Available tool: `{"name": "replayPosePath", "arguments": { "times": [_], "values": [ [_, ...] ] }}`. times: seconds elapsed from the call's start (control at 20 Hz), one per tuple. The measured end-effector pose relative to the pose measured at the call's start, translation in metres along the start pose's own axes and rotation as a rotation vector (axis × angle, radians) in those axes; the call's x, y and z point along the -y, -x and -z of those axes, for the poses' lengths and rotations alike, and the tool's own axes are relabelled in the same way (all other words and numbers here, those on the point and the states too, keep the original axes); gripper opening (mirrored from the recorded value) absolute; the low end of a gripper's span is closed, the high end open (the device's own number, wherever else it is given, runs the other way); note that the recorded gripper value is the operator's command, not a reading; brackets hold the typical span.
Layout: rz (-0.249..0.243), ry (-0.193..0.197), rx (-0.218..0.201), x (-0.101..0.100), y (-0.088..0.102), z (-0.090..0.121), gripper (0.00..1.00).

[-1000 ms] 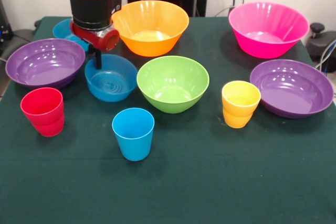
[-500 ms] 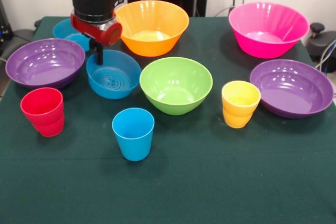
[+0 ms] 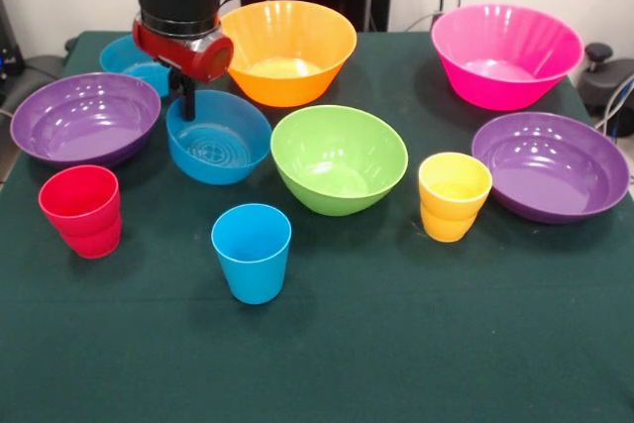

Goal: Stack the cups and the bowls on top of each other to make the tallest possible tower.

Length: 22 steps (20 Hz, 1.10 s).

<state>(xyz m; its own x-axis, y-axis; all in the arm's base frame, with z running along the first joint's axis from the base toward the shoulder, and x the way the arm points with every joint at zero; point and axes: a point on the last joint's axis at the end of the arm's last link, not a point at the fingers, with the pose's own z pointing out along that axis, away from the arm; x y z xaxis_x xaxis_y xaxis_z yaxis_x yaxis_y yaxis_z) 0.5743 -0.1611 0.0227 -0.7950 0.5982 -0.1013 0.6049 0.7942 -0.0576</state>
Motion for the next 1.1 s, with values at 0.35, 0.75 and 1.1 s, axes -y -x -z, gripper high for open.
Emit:
{"name": "replayPosePath", "arguments": {
  "times": [0.35,0.75,1.1],
  "values": [
    [0.000,-0.017,-0.044,0.000,0.003,0.007,0.00],
    [0.003,-0.029,-0.074,-0.003,0.009,0.026,0.00],
    [0.012,-0.038,-0.081,-0.011,0.022,0.045,0.00]
  ]
}}
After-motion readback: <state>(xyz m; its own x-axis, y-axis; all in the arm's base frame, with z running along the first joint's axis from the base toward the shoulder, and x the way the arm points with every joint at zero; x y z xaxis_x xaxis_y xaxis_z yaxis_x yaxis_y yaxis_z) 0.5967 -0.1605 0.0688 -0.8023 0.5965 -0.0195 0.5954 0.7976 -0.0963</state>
